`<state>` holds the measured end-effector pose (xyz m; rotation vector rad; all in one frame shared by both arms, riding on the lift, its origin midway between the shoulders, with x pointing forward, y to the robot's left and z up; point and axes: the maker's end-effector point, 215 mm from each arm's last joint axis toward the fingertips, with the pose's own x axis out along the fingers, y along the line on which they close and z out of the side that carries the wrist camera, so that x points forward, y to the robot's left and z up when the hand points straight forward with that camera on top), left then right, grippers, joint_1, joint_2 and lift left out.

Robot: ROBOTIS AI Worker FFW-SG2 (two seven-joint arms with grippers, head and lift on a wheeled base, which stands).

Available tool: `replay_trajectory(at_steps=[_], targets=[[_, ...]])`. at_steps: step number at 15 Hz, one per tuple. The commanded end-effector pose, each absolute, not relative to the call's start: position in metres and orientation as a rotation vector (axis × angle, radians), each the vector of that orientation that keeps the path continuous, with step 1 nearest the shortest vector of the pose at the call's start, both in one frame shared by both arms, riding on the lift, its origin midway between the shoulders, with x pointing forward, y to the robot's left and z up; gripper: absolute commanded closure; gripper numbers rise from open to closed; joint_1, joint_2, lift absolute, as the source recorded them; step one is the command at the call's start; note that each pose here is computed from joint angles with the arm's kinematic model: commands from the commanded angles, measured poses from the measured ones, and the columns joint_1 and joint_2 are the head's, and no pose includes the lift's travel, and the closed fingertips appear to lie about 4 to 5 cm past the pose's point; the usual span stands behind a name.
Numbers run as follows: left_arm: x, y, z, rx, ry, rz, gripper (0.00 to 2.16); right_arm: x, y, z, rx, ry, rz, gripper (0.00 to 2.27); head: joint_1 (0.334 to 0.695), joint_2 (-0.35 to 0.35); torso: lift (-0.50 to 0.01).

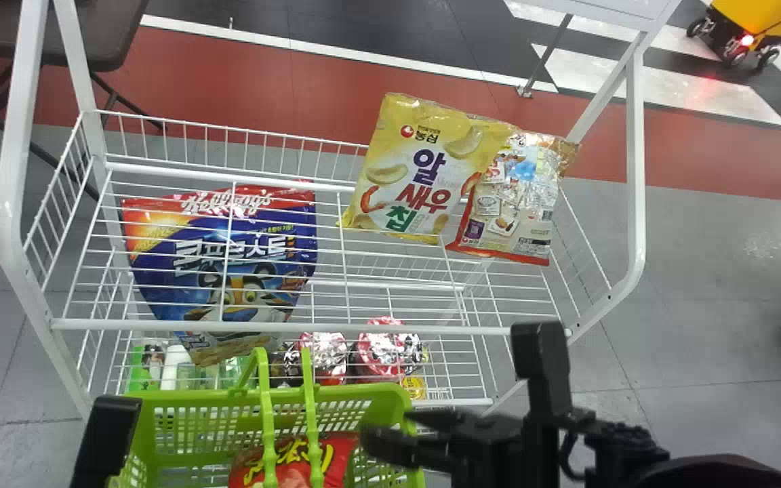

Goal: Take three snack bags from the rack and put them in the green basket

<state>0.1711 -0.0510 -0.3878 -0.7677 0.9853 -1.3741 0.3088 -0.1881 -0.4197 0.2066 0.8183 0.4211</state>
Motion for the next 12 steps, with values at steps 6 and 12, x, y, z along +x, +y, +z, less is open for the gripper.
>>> replay_trajectory(at_steps=[6, 12], targets=[[0.171, -0.046, -0.392, -0.769, 0.997, -1.367, 1.84, 0.448, -0.292, -0.329, 0.005, 0.188, 0.15, 0.08, 0.695, -0.35, -0.014], [0.169, -0.047, -0.394, -0.772, 1.002, -1.367, 1.84, 0.508, -0.393, -0.316, -0.039, 0.095, -0.104, 0.08, 0.695, -0.35, -0.014]])
